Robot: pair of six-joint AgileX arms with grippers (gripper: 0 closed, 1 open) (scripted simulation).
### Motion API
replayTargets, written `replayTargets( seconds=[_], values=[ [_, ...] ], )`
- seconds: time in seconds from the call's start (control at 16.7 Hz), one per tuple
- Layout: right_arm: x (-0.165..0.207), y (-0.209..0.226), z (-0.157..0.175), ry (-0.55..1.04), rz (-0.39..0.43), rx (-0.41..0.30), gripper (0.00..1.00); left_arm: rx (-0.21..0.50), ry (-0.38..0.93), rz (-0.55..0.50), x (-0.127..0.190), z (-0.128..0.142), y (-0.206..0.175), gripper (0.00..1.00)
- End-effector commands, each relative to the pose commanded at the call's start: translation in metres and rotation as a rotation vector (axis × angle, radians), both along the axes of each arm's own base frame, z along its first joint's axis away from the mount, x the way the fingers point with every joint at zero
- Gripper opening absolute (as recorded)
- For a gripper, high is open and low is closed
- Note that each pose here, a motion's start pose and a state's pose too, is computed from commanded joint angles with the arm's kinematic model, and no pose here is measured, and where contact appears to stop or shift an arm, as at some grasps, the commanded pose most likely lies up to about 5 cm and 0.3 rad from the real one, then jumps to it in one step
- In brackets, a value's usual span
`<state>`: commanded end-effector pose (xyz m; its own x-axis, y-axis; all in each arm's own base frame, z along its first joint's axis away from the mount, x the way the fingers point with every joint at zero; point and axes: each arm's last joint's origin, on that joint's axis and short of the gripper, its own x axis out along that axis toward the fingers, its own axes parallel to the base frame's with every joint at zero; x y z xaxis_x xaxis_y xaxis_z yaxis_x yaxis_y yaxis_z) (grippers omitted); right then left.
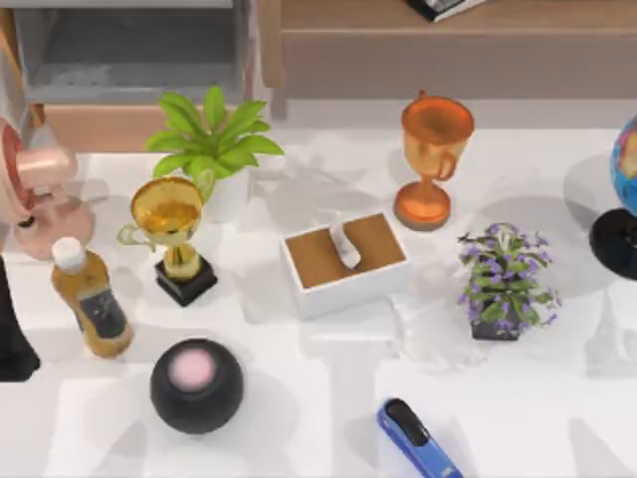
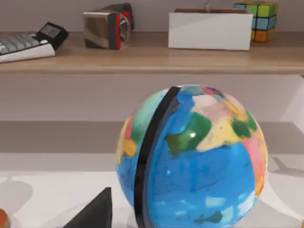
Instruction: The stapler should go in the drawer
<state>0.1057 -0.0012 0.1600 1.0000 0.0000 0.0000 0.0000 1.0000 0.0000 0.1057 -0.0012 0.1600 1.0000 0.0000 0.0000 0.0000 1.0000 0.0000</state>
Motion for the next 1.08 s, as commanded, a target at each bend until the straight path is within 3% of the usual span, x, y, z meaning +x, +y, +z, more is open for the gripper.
replayTargets(
  seconds=[0.24, 0.48, 0.78, 0.9, 1.08],
  values=[
    [0.000, 0.000, 0.000, 0.000, 0.000, 0.000, 1.00, -0.030, 0.021, -0.022, 0.000, 0.006, -0.002, 1.00],
    [0.000, 0.000, 0.000, 0.000, 0.000, 0.000, 1.00, -0.198, 0.166, -0.125, 0.005, 0.038, -0.015, 1.00],
    [0.000, 0.000, 0.000, 0.000, 0.000, 0.000, 1.00, -0.470, 0.587, -0.210, 0.042, 0.082, -0.056, 1.00],
    [0.000, 0.000, 0.000, 0.000, 0.000, 0.000, 1.00, -0.549, 0.801, -0.186, 0.064, 0.091, -0.086, 1.00],
    [0.000, 0.000, 0.000, 0.000, 0.000, 0.000, 1.00, -0.609, 1.095, -0.084, 0.094, 0.090, -0.144, 1.00]
  ],
)
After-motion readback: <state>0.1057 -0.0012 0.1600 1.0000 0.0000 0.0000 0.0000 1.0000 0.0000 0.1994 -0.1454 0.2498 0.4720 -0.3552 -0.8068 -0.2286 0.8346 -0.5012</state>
